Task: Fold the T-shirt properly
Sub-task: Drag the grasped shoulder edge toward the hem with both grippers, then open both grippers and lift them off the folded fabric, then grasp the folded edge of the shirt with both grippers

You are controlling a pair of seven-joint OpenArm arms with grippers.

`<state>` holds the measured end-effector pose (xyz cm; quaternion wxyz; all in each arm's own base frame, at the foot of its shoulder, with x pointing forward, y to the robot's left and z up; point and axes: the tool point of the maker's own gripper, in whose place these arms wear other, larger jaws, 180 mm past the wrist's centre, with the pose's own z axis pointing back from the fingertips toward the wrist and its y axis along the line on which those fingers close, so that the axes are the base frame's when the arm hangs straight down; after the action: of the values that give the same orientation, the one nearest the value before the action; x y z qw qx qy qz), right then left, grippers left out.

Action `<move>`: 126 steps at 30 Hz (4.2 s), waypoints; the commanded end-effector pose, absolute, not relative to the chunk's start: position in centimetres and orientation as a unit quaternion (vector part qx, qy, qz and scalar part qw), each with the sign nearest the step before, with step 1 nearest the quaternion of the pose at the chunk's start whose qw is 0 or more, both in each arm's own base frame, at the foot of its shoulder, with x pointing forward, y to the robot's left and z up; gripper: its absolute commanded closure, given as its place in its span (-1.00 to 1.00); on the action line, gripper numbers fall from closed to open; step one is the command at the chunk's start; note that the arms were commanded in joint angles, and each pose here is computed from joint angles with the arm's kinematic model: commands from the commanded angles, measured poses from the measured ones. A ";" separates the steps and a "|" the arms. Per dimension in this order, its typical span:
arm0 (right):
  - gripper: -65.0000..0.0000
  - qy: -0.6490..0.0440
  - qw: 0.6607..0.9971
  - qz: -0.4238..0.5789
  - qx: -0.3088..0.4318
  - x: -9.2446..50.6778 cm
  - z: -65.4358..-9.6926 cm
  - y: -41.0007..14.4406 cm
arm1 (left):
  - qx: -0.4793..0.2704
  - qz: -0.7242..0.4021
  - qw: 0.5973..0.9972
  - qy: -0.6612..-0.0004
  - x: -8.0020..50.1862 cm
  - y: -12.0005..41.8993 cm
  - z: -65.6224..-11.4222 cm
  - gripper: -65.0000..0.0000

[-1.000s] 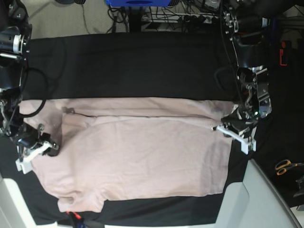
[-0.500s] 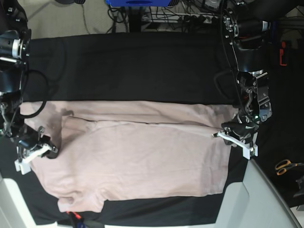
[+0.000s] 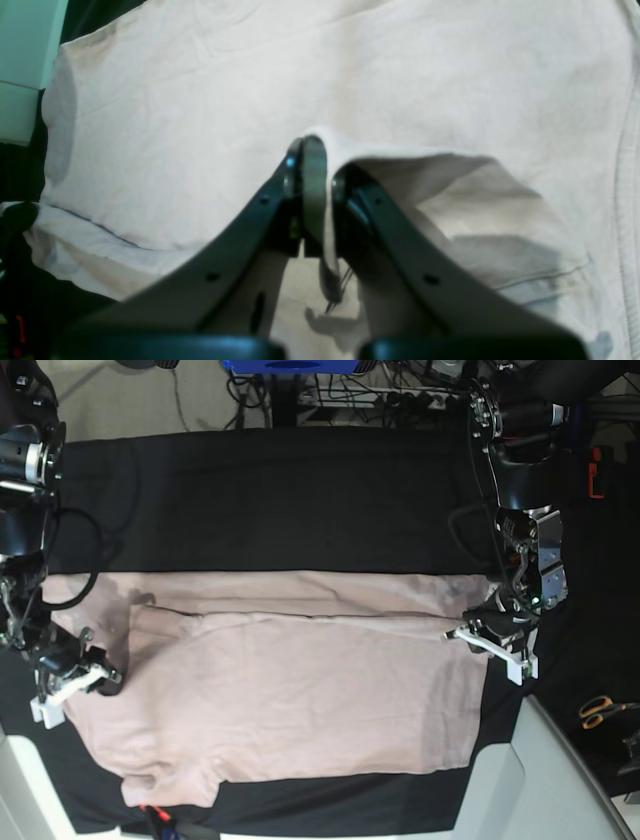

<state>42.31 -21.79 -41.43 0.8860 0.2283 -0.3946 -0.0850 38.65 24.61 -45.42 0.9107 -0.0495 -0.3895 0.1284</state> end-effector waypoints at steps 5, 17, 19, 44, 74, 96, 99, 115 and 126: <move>0.98 -0.439 0.864 -0.080 0.232 44.6 -38.3 -22.5 | -0.045 0.130 0.895 -0.423 40.4 25.6 -43.2 1.00; -0.52 -0.445 0.860 -0.090 0.232 44.8 -38.0 -22.7 | -0.047 0.136 0.881 -0.451 41.7 25.8 -41.7 -0.28; -0.52 -0.462 0.852 -0.090 0.230 45.0 -37.4 -22.9 | -0.045 0.143 0.874 -0.463 42.2 26.3 -40.9 -0.40; -0.41 -0.378 0.787 -0.434 0.224 27.2 -46.3 -30.7 | -0.082 0.222 0.866 -0.441 24.1 30.4 -39.8 -0.43; 1.00 -0.354 0.759 -0.464 0.289 29.6 -49.9 -30.5 | -0.123 0.299 0.854 -0.407 26.7 29.7 -44.4 -0.43; 1.00 -0.354 0.760 -0.463 0.289 29.6 -49.9 -30.6 | -0.165 0.290 0.863 -0.380 31.3 25.0 -48.1 -0.42; 1.00 -0.355 0.760 -0.462 0.288 29.6 -49.8 -30.7 | -0.165 0.304 0.861 -0.372 30.8 25.0 -48.9 -0.42; 1.00 -0.355 0.760 -0.462 0.288 29.6 -49.8 -30.7 | -0.163 0.340 0.856 -0.353 29.8 25.9 -50.4 0.88; 1.00 -0.336 0.770 -0.455 0.295 29.0 -50.2 -30.0 | -0.163 0.333 0.858 -0.357 30.1 25.8 -50.0 1.00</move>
<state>29.45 -30.32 -49.82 0.7637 0.2937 -0.3508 -0.4554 30.78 26.13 -49.30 0.8440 -0.1684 -0.3794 0.3398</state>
